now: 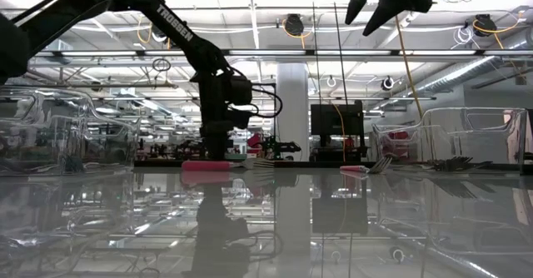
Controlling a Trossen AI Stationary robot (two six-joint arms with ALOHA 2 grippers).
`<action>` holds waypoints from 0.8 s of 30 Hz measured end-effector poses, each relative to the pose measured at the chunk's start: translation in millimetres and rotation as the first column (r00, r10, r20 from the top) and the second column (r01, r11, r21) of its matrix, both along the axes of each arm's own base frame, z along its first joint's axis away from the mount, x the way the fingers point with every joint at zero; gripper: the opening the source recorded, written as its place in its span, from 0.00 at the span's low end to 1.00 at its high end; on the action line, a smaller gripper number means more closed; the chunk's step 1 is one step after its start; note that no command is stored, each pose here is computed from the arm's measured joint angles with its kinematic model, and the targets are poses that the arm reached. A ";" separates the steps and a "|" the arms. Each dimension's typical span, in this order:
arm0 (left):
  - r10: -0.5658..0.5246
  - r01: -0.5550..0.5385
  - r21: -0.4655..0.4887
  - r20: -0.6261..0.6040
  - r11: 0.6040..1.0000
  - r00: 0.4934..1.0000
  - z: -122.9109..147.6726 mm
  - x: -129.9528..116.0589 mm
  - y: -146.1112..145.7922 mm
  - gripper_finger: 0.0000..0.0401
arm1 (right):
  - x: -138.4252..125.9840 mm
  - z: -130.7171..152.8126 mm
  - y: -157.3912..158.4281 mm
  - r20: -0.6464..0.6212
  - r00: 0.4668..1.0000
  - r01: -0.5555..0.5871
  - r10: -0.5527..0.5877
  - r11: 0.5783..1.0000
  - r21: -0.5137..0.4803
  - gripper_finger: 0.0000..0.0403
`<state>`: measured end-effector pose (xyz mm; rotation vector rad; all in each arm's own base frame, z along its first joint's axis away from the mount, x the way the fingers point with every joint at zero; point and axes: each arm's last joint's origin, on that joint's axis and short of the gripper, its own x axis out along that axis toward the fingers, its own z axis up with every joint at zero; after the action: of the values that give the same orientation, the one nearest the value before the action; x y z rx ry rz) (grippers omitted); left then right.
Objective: Sort silverware by color (type)
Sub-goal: Put the pink fork into the bottom right transparent bin
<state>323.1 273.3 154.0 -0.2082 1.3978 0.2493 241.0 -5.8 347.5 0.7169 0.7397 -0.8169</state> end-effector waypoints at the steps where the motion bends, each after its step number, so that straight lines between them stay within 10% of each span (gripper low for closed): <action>1: -0.007 0.007 -0.012 0.002 1.000 1.000 -0.1 -0.7 -0.2 0.18 | -0.2 -0.1 0.0 -0.002 1.000 0.000 0.000 1.000 -0.001 0.49; 15: -0.085 0.077 -0.142 -0.055 0.987 0.995 -0.8 26.6 -57.2 0.28 | -1.0 -0.7 -4.1 -0.015 0.999 0.039 -0.039 0.998 -0.049 0.49; 24: 0.146 -0.157 -0.074 -0.139 0.985 0.980 -0.5 37.7 -79.7 0.55 | -1.0 -0.7 -4.2 -0.015 0.999 0.038 -0.039 0.998 -0.047 0.49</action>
<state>360.9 193.6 153.5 -0.3748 1.5280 0.3350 240.0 -10.0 346.8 0.6855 0.7207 -0.8728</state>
